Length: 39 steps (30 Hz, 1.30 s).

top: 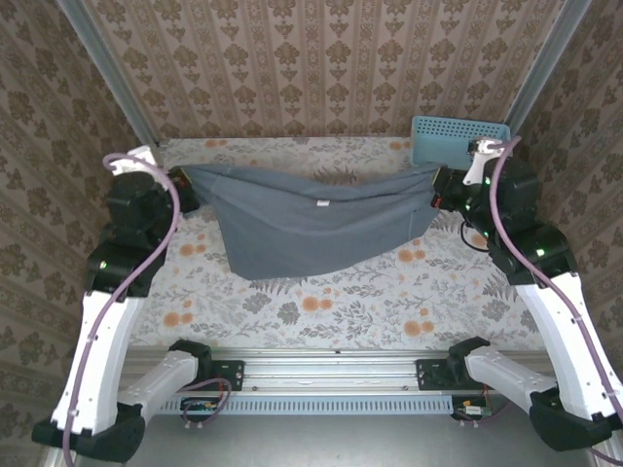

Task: Fold the inside-out t-shirt

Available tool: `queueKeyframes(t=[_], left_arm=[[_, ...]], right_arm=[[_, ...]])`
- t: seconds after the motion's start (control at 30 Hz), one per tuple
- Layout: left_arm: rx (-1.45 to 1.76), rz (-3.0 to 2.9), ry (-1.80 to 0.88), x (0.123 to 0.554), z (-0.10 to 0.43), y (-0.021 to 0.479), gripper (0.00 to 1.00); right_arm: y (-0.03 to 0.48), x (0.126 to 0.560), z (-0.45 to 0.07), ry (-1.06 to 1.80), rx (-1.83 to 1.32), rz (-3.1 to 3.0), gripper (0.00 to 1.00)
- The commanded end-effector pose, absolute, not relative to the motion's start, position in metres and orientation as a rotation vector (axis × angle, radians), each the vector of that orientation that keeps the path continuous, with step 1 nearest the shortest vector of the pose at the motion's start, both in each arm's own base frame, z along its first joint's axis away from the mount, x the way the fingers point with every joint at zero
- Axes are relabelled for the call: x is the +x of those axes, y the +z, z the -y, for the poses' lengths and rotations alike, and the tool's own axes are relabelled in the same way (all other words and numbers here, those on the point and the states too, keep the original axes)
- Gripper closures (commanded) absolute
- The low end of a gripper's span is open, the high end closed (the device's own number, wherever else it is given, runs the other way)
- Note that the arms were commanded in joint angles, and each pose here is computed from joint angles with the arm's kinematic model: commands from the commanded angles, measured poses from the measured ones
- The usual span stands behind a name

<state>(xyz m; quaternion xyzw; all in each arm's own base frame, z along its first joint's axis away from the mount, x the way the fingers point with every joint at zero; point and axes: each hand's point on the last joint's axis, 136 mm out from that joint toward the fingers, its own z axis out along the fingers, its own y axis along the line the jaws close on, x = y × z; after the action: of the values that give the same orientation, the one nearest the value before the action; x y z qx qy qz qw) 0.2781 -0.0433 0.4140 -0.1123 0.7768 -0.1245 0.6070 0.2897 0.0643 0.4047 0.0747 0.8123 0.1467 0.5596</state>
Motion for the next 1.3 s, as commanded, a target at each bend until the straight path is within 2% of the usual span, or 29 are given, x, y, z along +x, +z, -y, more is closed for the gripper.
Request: queueKeyframes(t=[0.0, 0.1, 0.27, 0.43, 0.6, 0.7, 0.83, 0.93, 1.07, 1.27], left_arm=[[-0.232, -1.564, -0.342, 0.239, 0.032, 0.477, 1.0], [-0.245, -1.648, -0.302, 0.25, 0.032, 0.45, 1.0], [-0.317, -1.938, -0.22, 0.284, 0.037, 0.355, 1.0], [-0.331, -2.097, -0.261, 0.294, 0.051, 0.285, 1.0], [-0.363, -2.193, -0.212, 0.291, 0.047, 0.242, 1.0], [-0.373, -2.227, -0.194, 0.29, 0.044, 0.228, 1.0], [-0.386, -2.249, -0.177, 0.291, 0.04, 0.219, 1.0], [-0.398, -2.252, -0.162, 0.29, 0.036, 0.217, 1.0], [-0.422, -2.268, -0.149, 0.29, 0.031, 0.21, 1.0], [-0.428, -2.281, -0.169, 0.291, 0.033, 0.206, 1.0]], right_arm=[[0.442, 0.27, -0.061, 0.395, 0.164, -1.799, 1.0], [0.389, 0.281, -0.069, 0.419, 0.196, -1.925, 1.0], [0.252, 0.295, -0.084, 0.26, 0.217, -2.264, 1.0], [0.174, 0.292, -0.12, 0.19, 0.117, -2.454, 0.96], [0.15, 0.287, -0.171, 0.226, -0.074, -2.533, 0.82], [0.148, 0.276, -0.204, 0.352, -0.186, -2.568, 0.68], [0.156, 0.271, -0.197, 0.35, -0.171, -2.562, 0.58], [0.156, 0.275, -0.159, 0.3, -0.026, -2.553, 0.57], [0.13, 0.274, -0.111, 0.283, 0.206, -2.605, 0.58], [0.081, 0.261, -0.106, 0.25, 0.31, -2.725, 0.58]])
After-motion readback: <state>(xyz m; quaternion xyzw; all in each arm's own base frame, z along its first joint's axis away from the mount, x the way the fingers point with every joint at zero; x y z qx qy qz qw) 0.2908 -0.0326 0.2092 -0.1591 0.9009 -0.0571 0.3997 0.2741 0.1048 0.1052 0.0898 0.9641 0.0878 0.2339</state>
